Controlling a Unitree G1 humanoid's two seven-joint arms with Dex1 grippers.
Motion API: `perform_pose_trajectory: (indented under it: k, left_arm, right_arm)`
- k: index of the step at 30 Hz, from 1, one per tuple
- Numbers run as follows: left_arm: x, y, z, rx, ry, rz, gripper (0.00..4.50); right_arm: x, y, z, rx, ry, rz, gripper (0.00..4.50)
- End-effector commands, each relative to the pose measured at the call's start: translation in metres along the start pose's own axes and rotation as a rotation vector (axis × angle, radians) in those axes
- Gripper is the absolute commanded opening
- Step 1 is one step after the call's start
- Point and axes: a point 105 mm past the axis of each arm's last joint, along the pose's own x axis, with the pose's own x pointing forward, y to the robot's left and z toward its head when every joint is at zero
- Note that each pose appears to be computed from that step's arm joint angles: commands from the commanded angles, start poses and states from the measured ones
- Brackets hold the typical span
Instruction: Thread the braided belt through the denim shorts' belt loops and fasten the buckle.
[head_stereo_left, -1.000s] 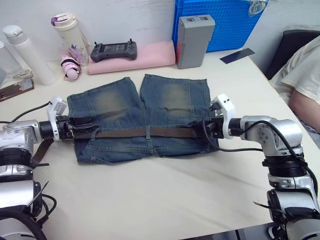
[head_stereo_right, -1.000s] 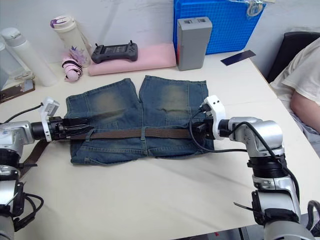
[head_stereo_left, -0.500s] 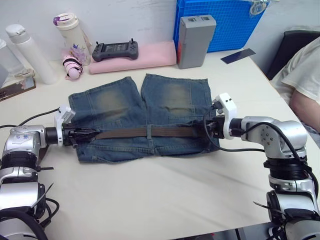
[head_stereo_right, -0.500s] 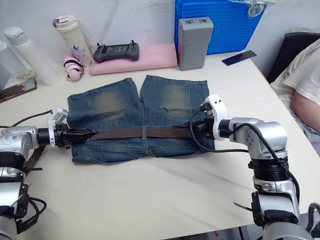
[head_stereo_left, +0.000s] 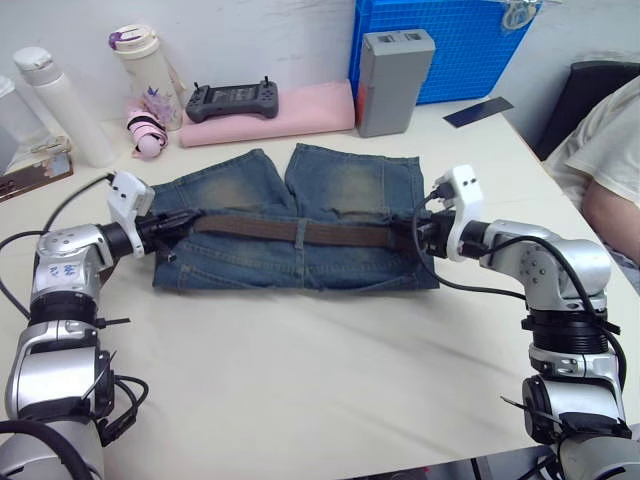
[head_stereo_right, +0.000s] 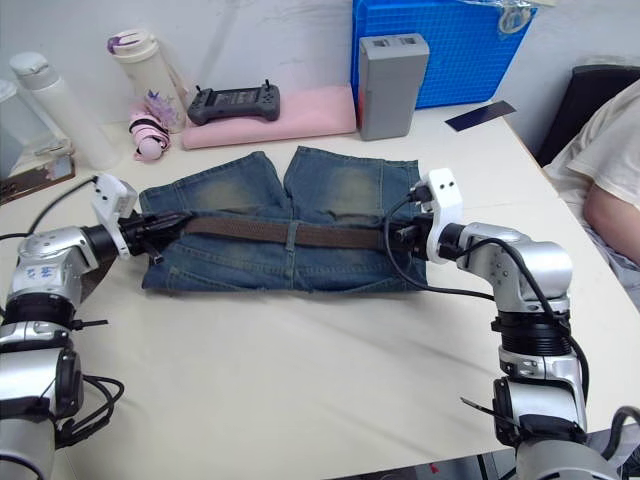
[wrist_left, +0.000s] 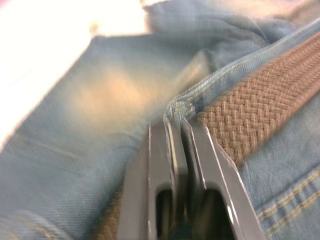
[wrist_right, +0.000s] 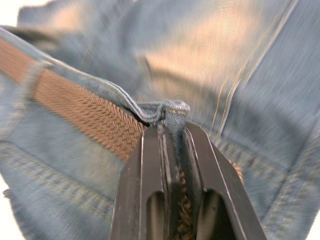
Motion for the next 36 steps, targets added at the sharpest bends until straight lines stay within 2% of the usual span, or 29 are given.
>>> perform_pose_trajectory:
  k: [1,5,7,9,12,15,16,17,18,19,21,23,25,26,29,31,32,34,36]
  left_arm:
    - [-0.029,-0.016,0.023,0.330,-0.077,0.076,0.03]
    - [-0.066,-0.053,0.017,0.576,-0.052,0.090,0.03]
    - [-0.083,-0.068,0.009,0.645,-0.021,0.076,0.03]
    - [-0.098,-0.082,-0.001,0.686,0.011,0.051,0.03]
    - [-0.125,-0.117,-0.026,0.709,0.064,-0.071,0.03]
    - [-0.139,-0.134,-0.038,0.671,0.088,-0.114,0.03]
    - [-0.141,-0.136,-0.040,0.659,0.090,-0.116,0.78]
    - [-0.142,-0.138,-0.042,0.638,0.094,-0.118,0.88]
    - [-0.143,-0.140,-0.044,0.602,0.102,-0.126,1.53]
    - [-0.143,-0.141,-0.046,0.578,0.107,-0.133,1.90]
    - [-0.140,-0.139,-0.042,0.514,0.102,-0.125,2.91]
    - [-0.134,-0.146,-0.038,0.365,0.139,-0.227,3.61]
    - [-0.131,-0.146,-0.031,0.229,0.175,-0.297,4.46]
    - [-0.129,-0.142,-0.027,0.189,0.188,-0.310,4.50]
    - [-0.144,-0.129,-0.021,-0.105,0.321,-0.425,4.50]
    - [-0.156,-0.121,-0.010,-0.331,0.383,-0.496,4.50]
    - [-0.156,-0.112,-0.003,-0.379,0.382,-0.496,4.50]
    - [-0.153,-0.097,0.005,-0.422,0.368,-0.466,4.50]
    - [-0.136,-0.074,0.018,-0.423,0.271,-0.385,4.50]
  right_arm:
    - [-0.033,0.022,0.020,-0.187,-0.149,0.022,0.00]
    - [-0.054,0.058,-0.023,-0.325,-0.045,0.108,0.00]
    - [-0.064,0.072,-0.046,-0.365,0.033,0.160,0.00]
    - [-0.074,0.079,-0.070,-0.363,0.125,0.195,0.00]
    - [-0.095,0.080,-0.105,-0.364,0.300,0.256,0.00]
    - [-0.106,0.077,-0.118,-0.352,0.389,0.286,0.00]
    - [-0.107,0.075,-0.119,-0.353,0.403,0.287,0.00]
    - [-0.107,0.073,-0.119,-0.358,0.409,0.285,0.00]
    - [-0.107,0.071,-0.118,-0.369,0.411,0.288,0.00]
    - [-0.107,0.070,-0.117,-0.377,0.411,0.291,0.00]
    - [-0.106,0.069,-0.111,-0.379,0.401,0.299,0.96]
    - [-0.107,0.073,-0.098,-0.345,0.375,0.363,1.66]
    - [-0.112,0.081,-0.090,-0.317,0.375,0.445,2.63]
    - [-0.114,0.084,-0.087,-0.310,0.384,0.478,3.09]
    - [-0.123,0.101,-0.069,-0.257,0.362,0.634,4.45]
    - [-0.121,0.106,-0.053,-0.221,0.302,0.691,4.45]
    - [-0.116,0.105,-0.047,-0.220,0.266,0.690,4.45]
    - [-0.104,0.099,-0.040,-0.231,0.224,0.645,4.45]
    - [-0.079,0.083,-0.043,-0.266,0.235,0.524,4.45]
